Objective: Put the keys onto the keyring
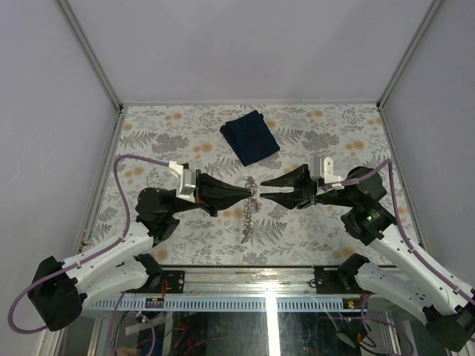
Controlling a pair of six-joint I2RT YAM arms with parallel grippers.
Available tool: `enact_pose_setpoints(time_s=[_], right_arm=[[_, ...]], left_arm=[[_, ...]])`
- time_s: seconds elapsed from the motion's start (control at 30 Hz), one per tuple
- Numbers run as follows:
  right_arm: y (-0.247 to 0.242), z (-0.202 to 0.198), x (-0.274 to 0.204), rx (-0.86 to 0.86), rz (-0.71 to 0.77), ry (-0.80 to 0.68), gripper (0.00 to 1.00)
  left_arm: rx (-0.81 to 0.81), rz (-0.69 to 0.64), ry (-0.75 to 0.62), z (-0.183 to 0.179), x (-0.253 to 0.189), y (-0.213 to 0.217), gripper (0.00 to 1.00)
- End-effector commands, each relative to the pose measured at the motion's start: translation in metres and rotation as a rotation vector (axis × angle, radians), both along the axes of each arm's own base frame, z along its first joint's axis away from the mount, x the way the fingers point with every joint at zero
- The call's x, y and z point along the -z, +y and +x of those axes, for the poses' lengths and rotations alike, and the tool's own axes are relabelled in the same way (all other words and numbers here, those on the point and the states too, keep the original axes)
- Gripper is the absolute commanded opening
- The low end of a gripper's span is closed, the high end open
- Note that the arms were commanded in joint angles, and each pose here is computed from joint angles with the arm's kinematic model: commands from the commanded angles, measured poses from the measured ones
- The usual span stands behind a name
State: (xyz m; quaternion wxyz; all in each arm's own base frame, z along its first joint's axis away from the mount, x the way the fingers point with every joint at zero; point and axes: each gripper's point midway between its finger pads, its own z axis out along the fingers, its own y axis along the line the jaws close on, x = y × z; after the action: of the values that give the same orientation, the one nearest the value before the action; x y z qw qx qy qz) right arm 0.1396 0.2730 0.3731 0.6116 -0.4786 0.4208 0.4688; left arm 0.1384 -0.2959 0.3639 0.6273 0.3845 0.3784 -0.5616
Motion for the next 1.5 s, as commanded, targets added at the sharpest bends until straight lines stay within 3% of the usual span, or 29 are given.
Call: enact_pose_setpoints(time_s=[0.0, 0.63, 0.9, 1.1, 1.17, 1.47], right_arm=[[0.002, -0.012, -0.020, -0.078, 0.030, -0.089, 0.35], [0.014, -0.005, -0.004, -0.121, -0.026, -0.016, 0.24], [0.015, -0.003, -0.004, -0.123, -0.034, 0.001, 0.00], [0.007, 0.002, 0.001, -0.050, -0.146, 0.025, 0.00], [0.003, 0.006, 0.004, -0.020, -0.207, 0.043, 0.00], [-0.012, 0.024, 0.031, 0.094, -0.513, 0.181, 0.00]], left_arm=[[0.032, -0.090, -0.111, -0.015, -0.036, 0.007, 0.00], [0.041, -0.076, -0.114, -0.013, -0.034, 0.003, 0.00], [0.030, -0.072, -0.115, -0.011, -0.034, 0.002, 0.00], [-0.008, 0.021, -0.121, -0.005, -0.022, 0.000, 0.33], [-0.030, 0.059, -0.136, -0.002, -0.018, 0.001, 0.39], [-0.122, 0.218, -0.183, 0.009, -0.004, 0.007, 0.40]])
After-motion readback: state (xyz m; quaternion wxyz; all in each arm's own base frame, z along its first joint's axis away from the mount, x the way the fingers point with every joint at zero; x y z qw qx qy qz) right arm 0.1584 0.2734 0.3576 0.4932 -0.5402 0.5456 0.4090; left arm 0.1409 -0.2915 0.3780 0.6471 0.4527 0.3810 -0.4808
